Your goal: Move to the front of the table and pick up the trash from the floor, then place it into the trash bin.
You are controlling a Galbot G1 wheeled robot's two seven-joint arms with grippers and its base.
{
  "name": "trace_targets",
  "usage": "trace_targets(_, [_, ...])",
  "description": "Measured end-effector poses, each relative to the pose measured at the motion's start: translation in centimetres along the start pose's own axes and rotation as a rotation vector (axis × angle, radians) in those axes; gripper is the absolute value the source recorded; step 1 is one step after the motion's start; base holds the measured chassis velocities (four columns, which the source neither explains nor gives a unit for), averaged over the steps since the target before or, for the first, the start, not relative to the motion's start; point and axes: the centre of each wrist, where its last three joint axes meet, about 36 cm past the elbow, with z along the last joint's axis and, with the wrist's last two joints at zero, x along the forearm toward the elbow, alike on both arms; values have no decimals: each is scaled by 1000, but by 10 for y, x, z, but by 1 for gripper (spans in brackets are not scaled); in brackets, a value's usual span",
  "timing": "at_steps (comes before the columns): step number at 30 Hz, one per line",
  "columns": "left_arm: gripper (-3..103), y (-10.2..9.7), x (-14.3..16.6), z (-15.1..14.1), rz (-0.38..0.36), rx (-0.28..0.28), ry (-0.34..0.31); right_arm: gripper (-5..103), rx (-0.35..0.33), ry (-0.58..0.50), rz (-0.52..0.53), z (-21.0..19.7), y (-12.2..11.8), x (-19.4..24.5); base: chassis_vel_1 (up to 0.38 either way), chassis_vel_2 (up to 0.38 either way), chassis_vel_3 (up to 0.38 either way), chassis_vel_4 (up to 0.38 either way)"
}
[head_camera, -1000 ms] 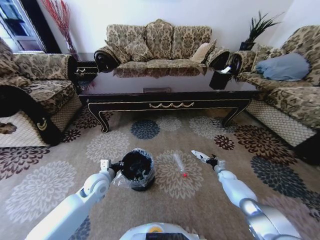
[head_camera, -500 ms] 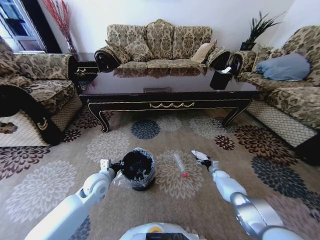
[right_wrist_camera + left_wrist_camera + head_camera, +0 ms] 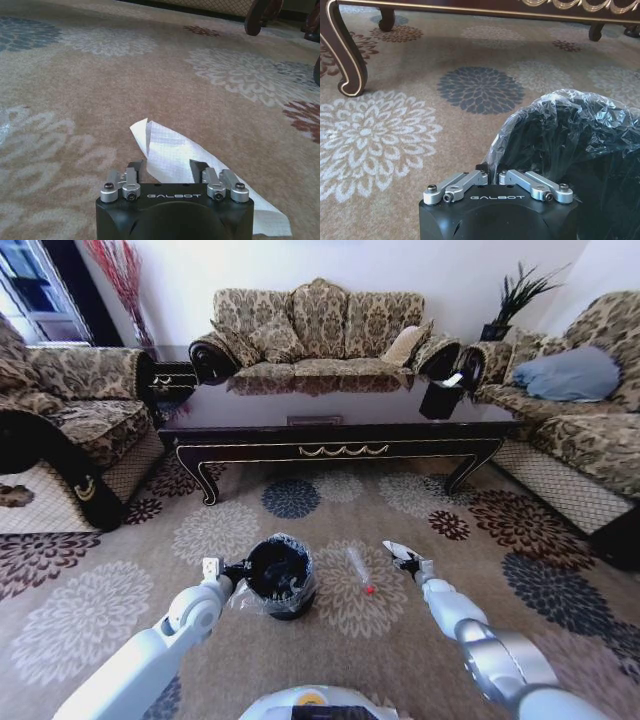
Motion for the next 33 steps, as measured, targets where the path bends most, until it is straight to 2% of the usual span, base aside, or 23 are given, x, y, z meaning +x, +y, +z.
trace_targets(3, [5,0,1,-2,4,1,-4,40,-2,-1,0,-3,5,-3,0,0,0,0])
trace_targets(6, [5,-1,1,-3,4,1,-7,34,-4,-1,-1,-4,8,-4,0,0,0,0])
trace_targets(9, [5,-1,1,-3,6,2,-7,18,-9,-7,-1,-5,9,-5,0,0,0,0])
trace_targets(12, [5,-1,1,-4,6,2,-7,12,-16,-17,-6,-5,7,-4,0,0,0,0])
trace_targets(15, [5,-2,1,-3,8,5,-7,1,-20,-35,-13,-4,5,-2,0,0,0,0])
trace_targets(33, [5,-1,0,-3,8,4,-1,0,-27,-44,-21,-1,-2,2,-6,6,5,-7])
